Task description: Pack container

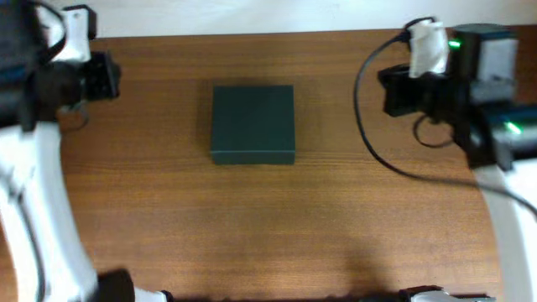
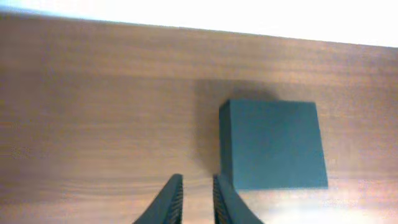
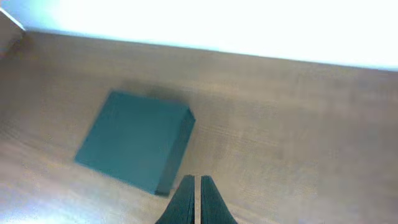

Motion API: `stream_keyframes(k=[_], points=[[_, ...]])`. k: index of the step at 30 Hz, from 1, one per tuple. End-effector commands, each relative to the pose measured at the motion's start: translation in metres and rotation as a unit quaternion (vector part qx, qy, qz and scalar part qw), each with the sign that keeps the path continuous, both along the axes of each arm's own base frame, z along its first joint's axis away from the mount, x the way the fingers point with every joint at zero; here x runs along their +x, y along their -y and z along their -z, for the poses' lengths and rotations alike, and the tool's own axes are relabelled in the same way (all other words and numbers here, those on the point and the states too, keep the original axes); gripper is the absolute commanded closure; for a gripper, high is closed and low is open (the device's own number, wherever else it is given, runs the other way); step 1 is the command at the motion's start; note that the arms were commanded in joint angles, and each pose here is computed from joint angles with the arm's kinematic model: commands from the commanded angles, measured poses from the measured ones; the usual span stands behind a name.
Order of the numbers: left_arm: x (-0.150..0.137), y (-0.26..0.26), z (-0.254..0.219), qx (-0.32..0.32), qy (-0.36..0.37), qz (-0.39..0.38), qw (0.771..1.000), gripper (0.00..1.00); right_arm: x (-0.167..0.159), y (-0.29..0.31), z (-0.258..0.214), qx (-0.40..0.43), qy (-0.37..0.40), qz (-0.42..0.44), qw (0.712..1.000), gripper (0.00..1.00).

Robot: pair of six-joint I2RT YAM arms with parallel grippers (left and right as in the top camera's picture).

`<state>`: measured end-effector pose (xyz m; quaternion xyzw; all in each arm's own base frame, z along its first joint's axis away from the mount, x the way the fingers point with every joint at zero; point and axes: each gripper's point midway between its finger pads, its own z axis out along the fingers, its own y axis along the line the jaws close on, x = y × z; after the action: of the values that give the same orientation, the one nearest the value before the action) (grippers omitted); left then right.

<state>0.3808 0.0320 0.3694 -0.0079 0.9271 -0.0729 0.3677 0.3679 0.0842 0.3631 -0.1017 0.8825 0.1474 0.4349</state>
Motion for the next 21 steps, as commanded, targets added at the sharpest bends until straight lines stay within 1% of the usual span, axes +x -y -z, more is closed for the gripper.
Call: stream_keyframes(k=[1,4,7,11,12,13,14,15,16,17,18,21], points=[[-0.033,-0.003,-0.026,0.068,0.030,0.023,0.997,0.84,-0.032,0.009,-0.051,-0.007,0.064,0.009,0.998,0.96],[-0.062,0.001,-0.043,0.084,0.050,0.027,0.995,0.83,-0.064,0.013,-0.077,-0.005,0.099,0.013,0.995,0.96],[-0.084,0.000,-0.051,0.096,0.055,0.014,0.994,0.84,-0.103,0.021,-0.089,-0.010,0.116,0.024,0.993,0.96],[-0.101,0.006,-0.060,0.096,0.073,0.015,0.993,0.83,-0.158,0.035,-0.093,-0.020,0.127,0.045,0.991,0.96],[-0.102,0.006,-0.063,0.095,0.078,0.012,0.992,0.77,-0.170,0.038,-0.094,-0.022,0.132,0.049,0.990,0.96],[-0.103,0.006,-0.065,0.096,0.082,0.011,0.992,0.51,-0.180,0.041,-0.095,-0.025,0.138,0.056,0.989,0.95],[-0.103,0.006,-0.066,0.096,0.084,0.011,0.992,0.01,-0.190,0.044,-0.096,-0.026,0.145,0.061,0.987,0.88],[-0.103,0.006,-0.065,0.096,0.083,0.012,0.992,0.01,-0.199,0.047,-0.098,-0.028,0.152,0.067,0.986,0.72],[-0.104,0.006,-0.065,0.096,0.082,0.012,0.992,0.01,-0.208,0.048,-0.100,-0.027,0.161,0.068,0.984,0.55],[-0.104,0.006,-0.064,0.096,0.081,0.011,0.992,0.01,-0.215,0.049,-0.101,-0.026,0.167,0.068,0.983,0.26],[-0.104,0.006,-0.064,0.095,0.079,0.012,0.992,0.01,-0.221,0.049,-0.103,-0.024,0.175,0.068,0.982,0.01],[-0.106,0.006,-0.062,0.094,0.075,0.012,0.993,0.01,-0.237,0.051,-0.104,-0.022,0.187,0.069,0.980,0.01]])
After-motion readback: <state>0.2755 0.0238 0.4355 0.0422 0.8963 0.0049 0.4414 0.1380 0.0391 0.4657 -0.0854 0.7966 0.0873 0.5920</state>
